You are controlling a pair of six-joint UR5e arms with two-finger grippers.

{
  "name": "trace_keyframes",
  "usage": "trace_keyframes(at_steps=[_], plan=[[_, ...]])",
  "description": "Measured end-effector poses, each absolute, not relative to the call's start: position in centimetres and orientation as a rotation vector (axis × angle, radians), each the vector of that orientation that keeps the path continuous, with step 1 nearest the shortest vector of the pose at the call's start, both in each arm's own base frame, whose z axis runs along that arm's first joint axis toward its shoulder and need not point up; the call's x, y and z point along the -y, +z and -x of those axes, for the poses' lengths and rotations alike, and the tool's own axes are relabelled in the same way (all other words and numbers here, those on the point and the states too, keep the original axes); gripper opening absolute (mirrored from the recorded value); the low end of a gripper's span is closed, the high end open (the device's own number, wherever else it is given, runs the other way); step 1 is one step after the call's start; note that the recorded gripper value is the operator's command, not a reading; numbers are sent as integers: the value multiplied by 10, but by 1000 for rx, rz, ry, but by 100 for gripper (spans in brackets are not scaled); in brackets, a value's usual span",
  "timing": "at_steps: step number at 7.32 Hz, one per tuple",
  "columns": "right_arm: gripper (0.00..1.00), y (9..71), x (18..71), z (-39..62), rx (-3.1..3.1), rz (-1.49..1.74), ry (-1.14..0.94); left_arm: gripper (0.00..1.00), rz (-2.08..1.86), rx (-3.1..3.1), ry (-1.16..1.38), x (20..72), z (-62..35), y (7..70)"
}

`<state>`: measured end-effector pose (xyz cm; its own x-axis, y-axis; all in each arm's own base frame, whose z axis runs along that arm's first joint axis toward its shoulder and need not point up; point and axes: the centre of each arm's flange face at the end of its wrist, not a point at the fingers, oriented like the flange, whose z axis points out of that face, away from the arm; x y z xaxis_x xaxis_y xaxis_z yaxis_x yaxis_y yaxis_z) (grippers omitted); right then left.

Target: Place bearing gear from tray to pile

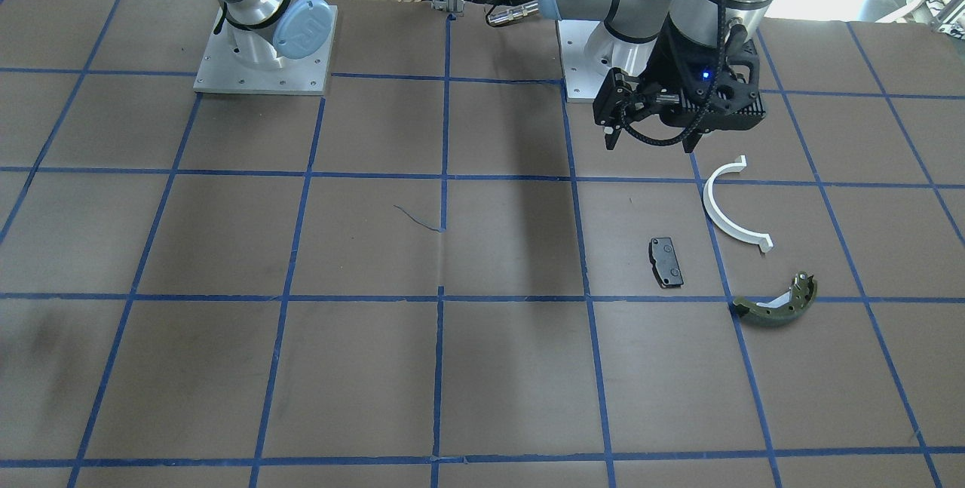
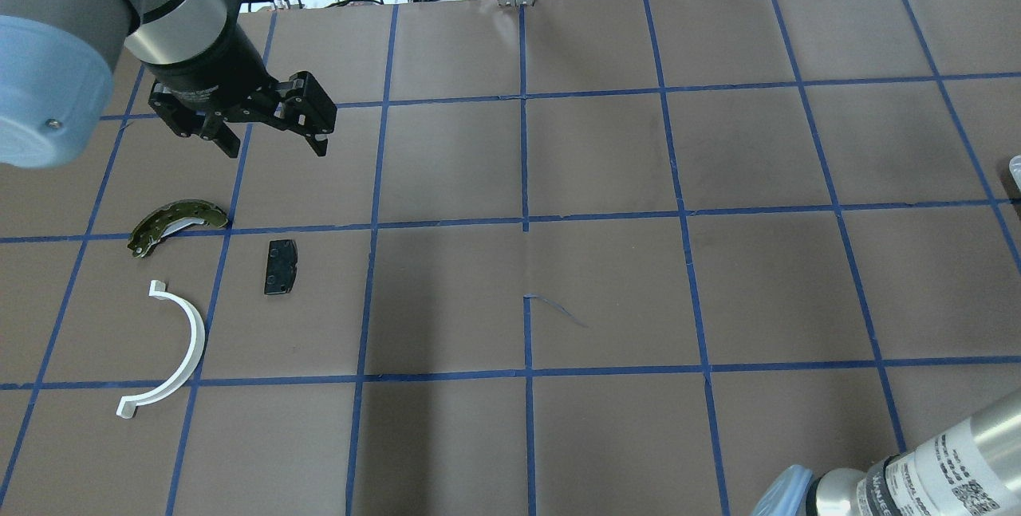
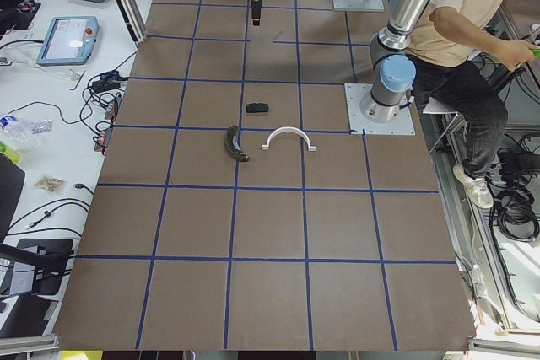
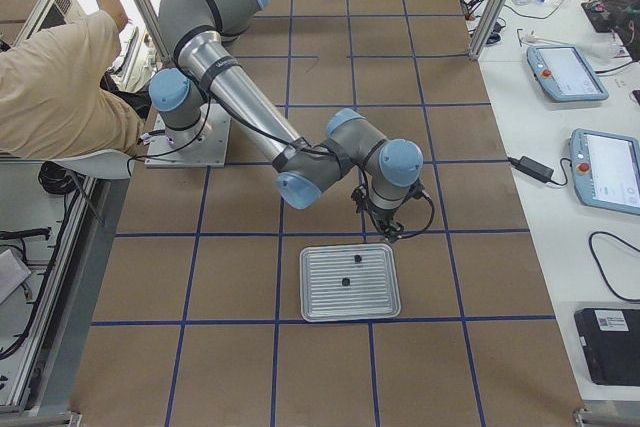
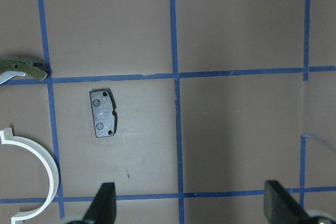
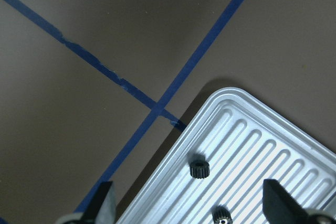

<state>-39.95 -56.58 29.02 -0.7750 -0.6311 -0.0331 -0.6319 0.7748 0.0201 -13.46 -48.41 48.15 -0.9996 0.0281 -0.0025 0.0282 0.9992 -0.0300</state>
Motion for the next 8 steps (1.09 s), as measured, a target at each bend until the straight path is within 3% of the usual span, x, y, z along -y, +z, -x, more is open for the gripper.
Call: trace_keyframes(at_steps=[4, 5, 8], plan=[[96, 227, 572, 419, -2901, 1178, 129, 100, -44, -3142, -46, 485, 135, 481], [87, 221, 571, 422, -2891, 1207, 167, 100, -44, -3143, -45, 486, 135, 480], [81, 202, 570, 430, -2885, 1255, 232, 100, -44, -3143, -45, 486, 135, 479]])
